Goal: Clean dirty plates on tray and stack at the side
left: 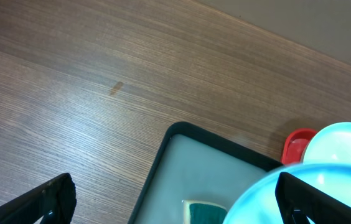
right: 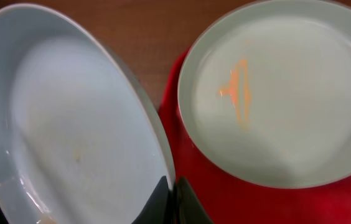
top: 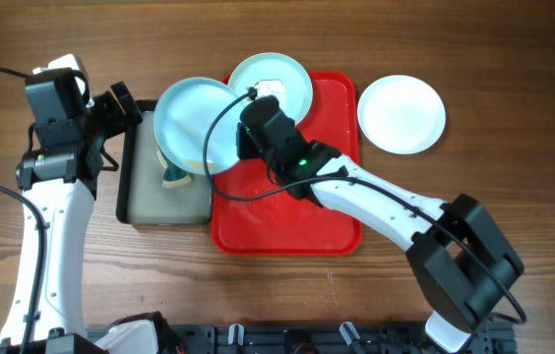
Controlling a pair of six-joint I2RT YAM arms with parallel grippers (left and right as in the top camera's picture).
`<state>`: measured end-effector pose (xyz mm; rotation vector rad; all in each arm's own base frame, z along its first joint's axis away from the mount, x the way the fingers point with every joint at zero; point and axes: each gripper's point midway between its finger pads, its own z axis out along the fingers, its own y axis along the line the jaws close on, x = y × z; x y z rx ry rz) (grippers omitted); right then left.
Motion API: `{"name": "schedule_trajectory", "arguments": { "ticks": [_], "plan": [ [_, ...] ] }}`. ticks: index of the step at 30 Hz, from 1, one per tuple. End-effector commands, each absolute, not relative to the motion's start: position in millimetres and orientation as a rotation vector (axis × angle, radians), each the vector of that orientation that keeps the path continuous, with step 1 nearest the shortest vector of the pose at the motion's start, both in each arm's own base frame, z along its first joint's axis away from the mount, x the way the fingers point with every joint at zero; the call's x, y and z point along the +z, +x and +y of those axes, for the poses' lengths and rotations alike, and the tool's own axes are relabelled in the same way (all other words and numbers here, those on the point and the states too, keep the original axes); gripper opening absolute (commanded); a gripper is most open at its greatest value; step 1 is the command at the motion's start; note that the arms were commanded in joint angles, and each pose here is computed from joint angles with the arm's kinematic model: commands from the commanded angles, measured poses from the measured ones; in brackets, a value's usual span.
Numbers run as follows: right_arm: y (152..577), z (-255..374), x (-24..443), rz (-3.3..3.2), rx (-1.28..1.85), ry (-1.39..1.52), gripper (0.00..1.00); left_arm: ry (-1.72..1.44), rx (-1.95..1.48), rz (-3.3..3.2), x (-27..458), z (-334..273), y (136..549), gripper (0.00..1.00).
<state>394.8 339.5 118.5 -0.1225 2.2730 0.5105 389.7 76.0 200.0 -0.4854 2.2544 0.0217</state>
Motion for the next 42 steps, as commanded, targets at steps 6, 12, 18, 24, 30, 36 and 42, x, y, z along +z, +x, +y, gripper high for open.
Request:
{"name": "schedule_trajectory", "arguments": {
  "ticks": [6, 12, 18, 24, 30, 36, 42],
  "plan": [
    [422, 351, 153, 2.037, 0.419, -0.284, 0.04, -0.503, 0.026, 2.246, 202, 79, 391, 1.00],
    [434, 364, 196, 1.803, 0.350, -0.448, 0.04, -0.503, 0.026, 2.246, 202, 79, 391, 1.00],
    [426, 381, 218, 1.637, 0.238, -0.634, 0.04, -0.503, 0.026, 2.246, 202, 79, 391, 1.00],
    [413, 408, 229, 1.366, -0.020, -0.930, 0.04, -0.503, 0.026, 2.246, 202, 79, 391, 1.00],
    [404, 418, 239, 1.229, -0.147, -1.048, 0.04, -0.503, 0.026, 2.245, 202, 79, 391, 1.00],
    [398, 424, 258, 1.055, -0.304, -1.124, 0.04, -0.503, 0.026, 2.246, 202, 79, 391, 1.00],
    [398, 424, 266, 1.038, -0.302, -1.097, 0.04, -0.503, 0.026, 2.246, 202, 79, 391, 1.00]
  ]
}}
